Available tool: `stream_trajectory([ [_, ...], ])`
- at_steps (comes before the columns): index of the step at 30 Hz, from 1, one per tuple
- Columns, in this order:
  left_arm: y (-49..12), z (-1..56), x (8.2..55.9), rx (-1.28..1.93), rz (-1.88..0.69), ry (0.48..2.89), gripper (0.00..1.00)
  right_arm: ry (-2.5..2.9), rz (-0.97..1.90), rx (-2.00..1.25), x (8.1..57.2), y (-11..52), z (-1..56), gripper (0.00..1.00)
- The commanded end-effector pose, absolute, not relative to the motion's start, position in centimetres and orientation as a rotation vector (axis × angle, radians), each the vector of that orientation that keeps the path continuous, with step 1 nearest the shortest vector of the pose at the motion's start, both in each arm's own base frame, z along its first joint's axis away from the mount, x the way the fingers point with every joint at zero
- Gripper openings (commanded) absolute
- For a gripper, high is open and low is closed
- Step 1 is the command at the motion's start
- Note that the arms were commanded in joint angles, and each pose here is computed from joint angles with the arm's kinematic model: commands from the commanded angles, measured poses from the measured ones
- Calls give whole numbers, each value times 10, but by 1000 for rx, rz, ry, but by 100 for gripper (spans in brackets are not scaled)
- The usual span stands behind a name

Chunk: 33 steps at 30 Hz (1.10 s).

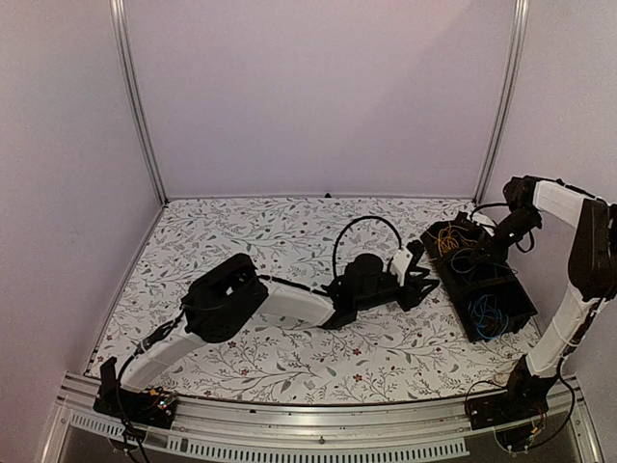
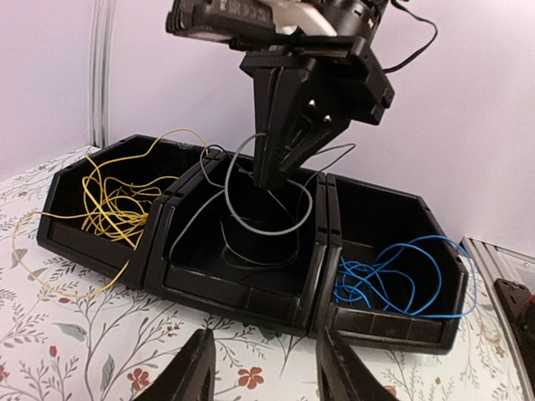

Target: Untangle the cables

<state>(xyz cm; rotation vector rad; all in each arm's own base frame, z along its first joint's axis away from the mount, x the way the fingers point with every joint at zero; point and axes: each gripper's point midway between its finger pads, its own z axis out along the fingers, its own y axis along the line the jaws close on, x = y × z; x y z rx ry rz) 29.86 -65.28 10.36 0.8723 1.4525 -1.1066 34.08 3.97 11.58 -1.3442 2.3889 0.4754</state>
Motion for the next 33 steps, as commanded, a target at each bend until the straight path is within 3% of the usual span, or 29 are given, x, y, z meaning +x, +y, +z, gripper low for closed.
stream_trajectory([
  [1,-636,156,299,811,-1101,1361,44,2386,278,-1409,350,15,110,0],
  [24,-577,158,291,801,-1013,1397,43,2560,141,-1424,375,13,39,1],
  [33,-524,166,290,772,-927,1494,46,2598,121,-1380,360,11,83,50],
])
